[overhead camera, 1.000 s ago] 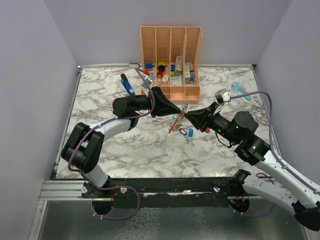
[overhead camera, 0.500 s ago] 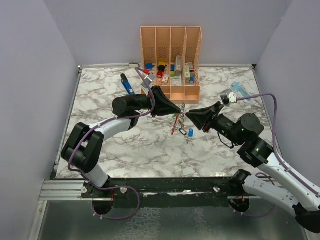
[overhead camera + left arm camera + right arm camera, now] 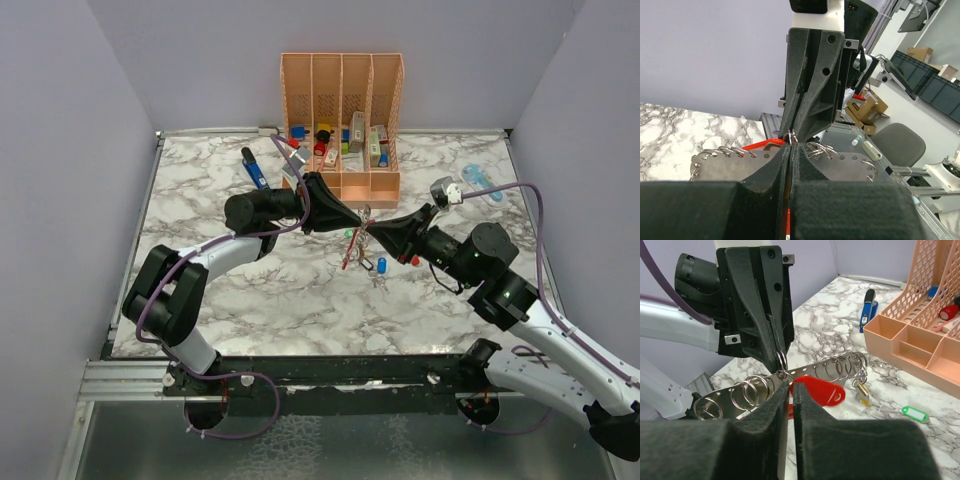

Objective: Put the keys on the keyring

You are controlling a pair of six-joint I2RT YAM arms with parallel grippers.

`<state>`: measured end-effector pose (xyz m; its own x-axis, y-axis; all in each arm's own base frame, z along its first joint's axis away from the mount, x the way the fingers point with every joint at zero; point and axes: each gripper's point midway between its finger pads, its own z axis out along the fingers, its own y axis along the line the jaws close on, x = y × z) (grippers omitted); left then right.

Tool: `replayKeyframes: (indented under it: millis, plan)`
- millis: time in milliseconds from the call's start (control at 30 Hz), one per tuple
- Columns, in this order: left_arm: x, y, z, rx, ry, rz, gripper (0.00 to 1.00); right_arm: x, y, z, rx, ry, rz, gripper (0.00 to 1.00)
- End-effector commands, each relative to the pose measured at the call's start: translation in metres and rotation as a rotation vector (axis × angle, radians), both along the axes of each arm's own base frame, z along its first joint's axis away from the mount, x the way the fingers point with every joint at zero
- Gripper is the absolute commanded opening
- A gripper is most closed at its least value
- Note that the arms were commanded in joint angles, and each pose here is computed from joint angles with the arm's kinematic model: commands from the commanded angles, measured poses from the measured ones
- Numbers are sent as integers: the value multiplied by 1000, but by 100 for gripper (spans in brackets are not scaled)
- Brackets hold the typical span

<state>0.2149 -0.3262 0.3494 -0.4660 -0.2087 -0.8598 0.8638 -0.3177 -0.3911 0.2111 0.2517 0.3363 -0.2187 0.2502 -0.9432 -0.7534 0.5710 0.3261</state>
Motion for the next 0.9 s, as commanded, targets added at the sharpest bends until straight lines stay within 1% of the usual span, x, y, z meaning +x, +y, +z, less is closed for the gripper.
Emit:
replayKeyframes:
  millis: [0,100,433,600,733,767,867]
  plan:
    - [-27,15,42,-165,-275,-5,0,-4,-1,14,24,-49,15,5]
    - [-27,15,42,-167,-268,-5,0,-5,-1,13,24,-42,18,1]
    - [-26,15,44,-167,-267,-9,0,-9,7,8,13,-8,59,1]
    - [-27,15,44,-164,-269,-12,0,-7,0,7,7,-5,22,2]
    - [-28,15,43,-157,-268,-19,0,-7,-11,9,13,-15,-21,21]
    - [-29,15,43,-157,-269,-20,0,-8,-12,11,14,-21,-22,24]
    - [-29,15,43,-156,-268,-22,0,-8,-14,14,11,-35,-29,29]
